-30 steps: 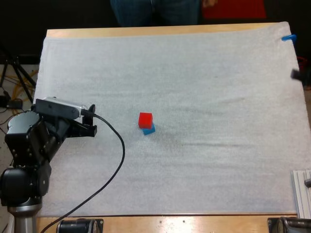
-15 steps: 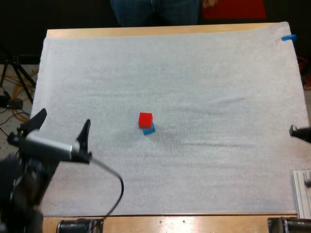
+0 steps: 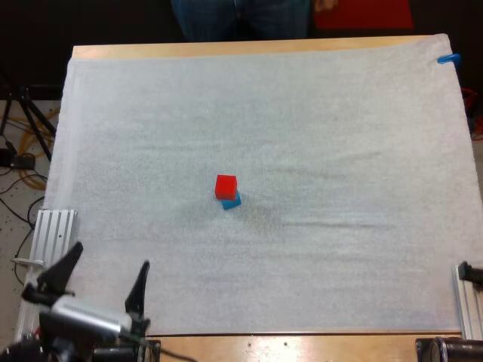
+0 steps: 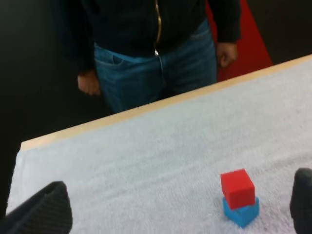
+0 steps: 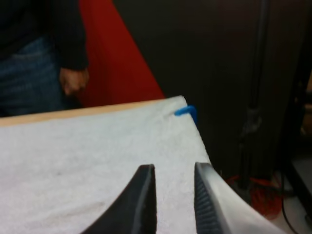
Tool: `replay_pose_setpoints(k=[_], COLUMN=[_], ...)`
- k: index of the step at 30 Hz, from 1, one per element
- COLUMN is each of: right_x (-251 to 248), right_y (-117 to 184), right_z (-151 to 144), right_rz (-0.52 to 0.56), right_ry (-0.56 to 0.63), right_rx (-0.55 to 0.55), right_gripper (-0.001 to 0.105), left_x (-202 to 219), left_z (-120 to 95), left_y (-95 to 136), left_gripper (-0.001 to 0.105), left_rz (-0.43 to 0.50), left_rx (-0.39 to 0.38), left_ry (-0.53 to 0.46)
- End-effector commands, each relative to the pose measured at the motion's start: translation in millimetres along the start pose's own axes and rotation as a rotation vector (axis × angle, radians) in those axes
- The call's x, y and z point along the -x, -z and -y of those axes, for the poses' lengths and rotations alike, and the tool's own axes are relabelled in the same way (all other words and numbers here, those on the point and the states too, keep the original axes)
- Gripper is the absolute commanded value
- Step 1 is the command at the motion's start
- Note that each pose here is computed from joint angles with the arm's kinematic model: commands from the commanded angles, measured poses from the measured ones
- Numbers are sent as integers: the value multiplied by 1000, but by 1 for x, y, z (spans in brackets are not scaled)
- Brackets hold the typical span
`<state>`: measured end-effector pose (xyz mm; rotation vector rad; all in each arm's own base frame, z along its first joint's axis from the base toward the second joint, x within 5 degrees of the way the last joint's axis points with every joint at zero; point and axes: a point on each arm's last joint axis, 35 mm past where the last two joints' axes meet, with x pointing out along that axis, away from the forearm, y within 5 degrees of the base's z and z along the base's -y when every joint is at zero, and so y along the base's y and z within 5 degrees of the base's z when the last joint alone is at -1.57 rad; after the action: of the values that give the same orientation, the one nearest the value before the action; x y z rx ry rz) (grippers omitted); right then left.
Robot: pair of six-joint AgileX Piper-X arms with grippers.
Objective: Stack red cube on blue cube
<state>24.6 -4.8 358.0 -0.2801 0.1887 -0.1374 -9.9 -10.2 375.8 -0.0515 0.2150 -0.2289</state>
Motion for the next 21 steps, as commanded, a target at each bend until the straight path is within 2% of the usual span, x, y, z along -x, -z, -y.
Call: replay_pose_setpoints(k=[1, 5, 12, 13, 17, 21], right_x=[6, 18, 20, 18, 15, 8], right_y=[3, 13, 27, 29, 35, 33], right_z=[-1, -3, -9, -10, -13, -14], right_rz=[2, -18, -135, -142, -164, -110], right_ry=[-1, -16, -102, -116, -160, -175], right_rx=[4, 5, 10, 10, 7, 8], right_gripper=[20, 20, 20, 20, 20, 20], left_x=[7, 8, 6, 6, 6, 6], left_z=[2, 2, 3, 3, 4, 4], left_y=[7, 17, 35, 36, 36, 34], left_gripper=[87, 87, 87, 87, 87, 87], left_rz=[1, -27, -173, -182, -182, -160], left_rx=[1, 9, 53, 33, 14, 10], left_ry=[6, 6, 33, 46, 73, 72])
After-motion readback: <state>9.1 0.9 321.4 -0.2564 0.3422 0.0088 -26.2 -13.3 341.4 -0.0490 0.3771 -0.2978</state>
